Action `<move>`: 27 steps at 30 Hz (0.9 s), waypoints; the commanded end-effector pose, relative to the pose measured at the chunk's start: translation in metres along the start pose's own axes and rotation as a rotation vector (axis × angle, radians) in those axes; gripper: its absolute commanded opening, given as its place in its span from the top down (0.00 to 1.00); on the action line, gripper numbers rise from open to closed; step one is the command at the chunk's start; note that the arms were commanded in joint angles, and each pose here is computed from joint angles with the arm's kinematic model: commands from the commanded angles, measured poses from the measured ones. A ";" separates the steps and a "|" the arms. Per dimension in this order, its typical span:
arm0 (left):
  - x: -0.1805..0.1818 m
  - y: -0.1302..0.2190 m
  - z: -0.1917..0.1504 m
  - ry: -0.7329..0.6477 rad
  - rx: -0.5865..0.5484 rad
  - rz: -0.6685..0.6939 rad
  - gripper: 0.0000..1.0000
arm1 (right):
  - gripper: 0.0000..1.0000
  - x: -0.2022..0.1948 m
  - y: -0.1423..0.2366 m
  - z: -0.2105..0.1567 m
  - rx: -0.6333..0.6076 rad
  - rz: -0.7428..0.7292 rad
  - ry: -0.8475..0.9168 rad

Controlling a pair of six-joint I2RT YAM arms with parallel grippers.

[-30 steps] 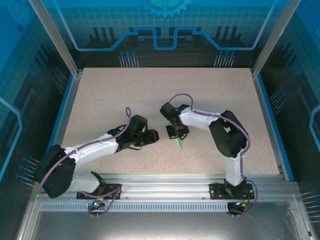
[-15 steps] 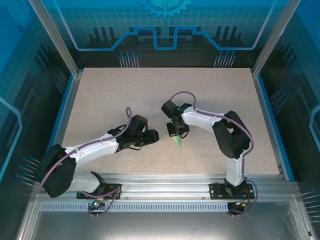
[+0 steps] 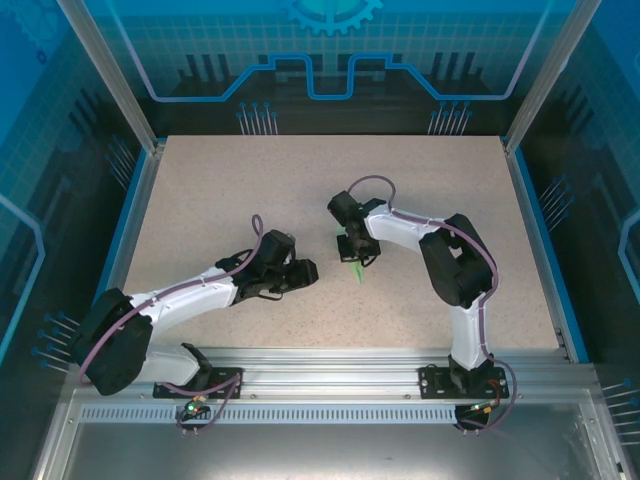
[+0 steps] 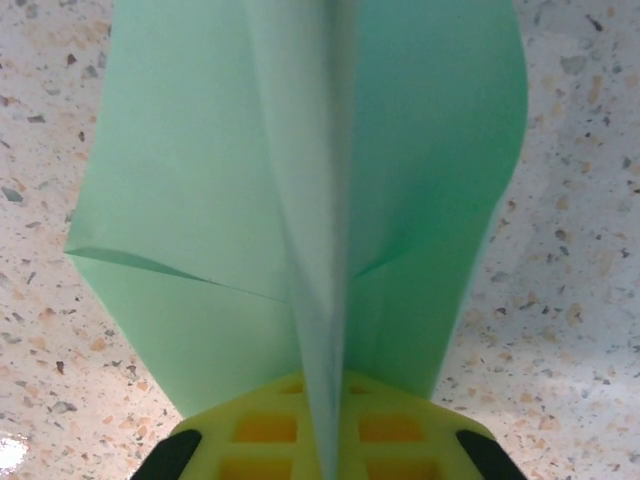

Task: Fold a paper plane with a square sheet of paper (pick it up from the middle)
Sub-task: Move a paper plane to the center of the table.

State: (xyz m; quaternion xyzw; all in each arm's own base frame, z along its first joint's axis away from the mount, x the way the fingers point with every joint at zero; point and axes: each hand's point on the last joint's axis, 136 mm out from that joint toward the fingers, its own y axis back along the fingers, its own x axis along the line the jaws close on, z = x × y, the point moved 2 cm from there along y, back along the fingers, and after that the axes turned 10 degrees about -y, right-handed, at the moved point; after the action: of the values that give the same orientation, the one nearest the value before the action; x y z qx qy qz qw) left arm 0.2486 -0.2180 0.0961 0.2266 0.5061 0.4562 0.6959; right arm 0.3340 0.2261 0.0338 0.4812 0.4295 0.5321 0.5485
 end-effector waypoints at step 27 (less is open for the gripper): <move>-0.013 0.012 0.008 -0.029 -0.015 -0.024 0.44 | 0.47 0.003 0.112 0.030 -0.192 0.064 0.088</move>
State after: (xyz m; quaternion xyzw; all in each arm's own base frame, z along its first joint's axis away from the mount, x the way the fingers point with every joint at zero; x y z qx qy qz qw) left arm 0.2495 -0.2186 0.0989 0.2264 0.5057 0.4563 0.6963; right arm 0.3447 0.2274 0.1158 0.4382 0.4016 0.5880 0.5485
